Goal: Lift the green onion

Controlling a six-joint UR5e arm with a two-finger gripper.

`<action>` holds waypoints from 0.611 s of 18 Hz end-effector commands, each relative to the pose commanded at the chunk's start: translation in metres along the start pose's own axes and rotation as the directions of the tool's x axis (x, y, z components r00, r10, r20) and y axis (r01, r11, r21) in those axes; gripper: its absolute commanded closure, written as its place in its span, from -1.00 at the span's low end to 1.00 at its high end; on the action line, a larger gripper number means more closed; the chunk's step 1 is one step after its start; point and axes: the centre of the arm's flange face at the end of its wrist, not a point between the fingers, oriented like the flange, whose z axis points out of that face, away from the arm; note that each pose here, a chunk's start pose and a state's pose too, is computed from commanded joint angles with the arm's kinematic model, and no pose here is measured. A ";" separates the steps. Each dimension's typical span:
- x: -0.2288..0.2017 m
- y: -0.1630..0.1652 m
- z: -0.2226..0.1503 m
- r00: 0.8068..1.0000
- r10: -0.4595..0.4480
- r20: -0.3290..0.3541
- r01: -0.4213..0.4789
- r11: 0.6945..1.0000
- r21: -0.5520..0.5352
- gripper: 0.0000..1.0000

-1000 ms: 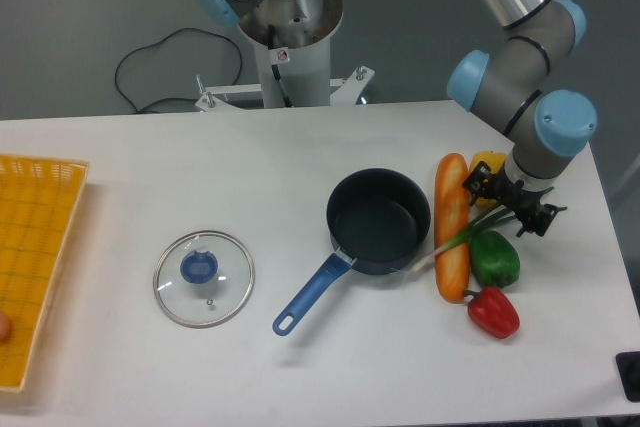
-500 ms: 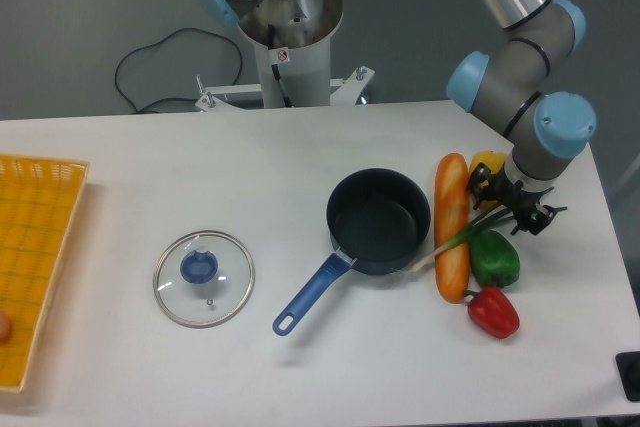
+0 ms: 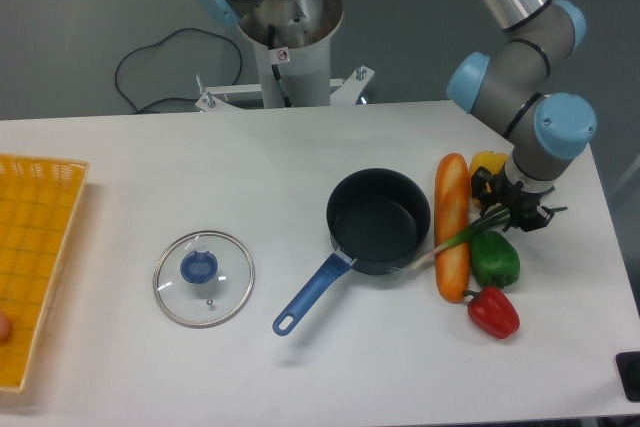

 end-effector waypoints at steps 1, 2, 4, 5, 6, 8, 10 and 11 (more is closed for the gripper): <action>0.000 0.000 -0.001 1.000 0.005 0.002 -0.005 1.000 0.000 0.39; 0.000 0.000 -0.001 1.000 0.011 0.002 -0.011 1.000 0.000 0.44; -0.001 0.000 -0.002 1.000 0.023 0.005 -0.023 1.000 -0.001 0.54; -0.002 0.001 -0.003 1.000 0.025 0.006 -0.025 1.000 -0.001 0.61; -0.001 0.001 -0.005 1.000 0.026 0.009 -0.026 1.000 -0.001 0.65; -0.003 0.002 -0.010 0.999 0.026 0.018 -0.026 1.000 -0.001 0.65; -0.002 0.001 -0.016 0.999 0.028 0.028 -0.028 1.000 -0.002 0.65; -0.002 0.001 -0.019 0.999 0.028 0.032 -0.028 1.000 -0.002 0.65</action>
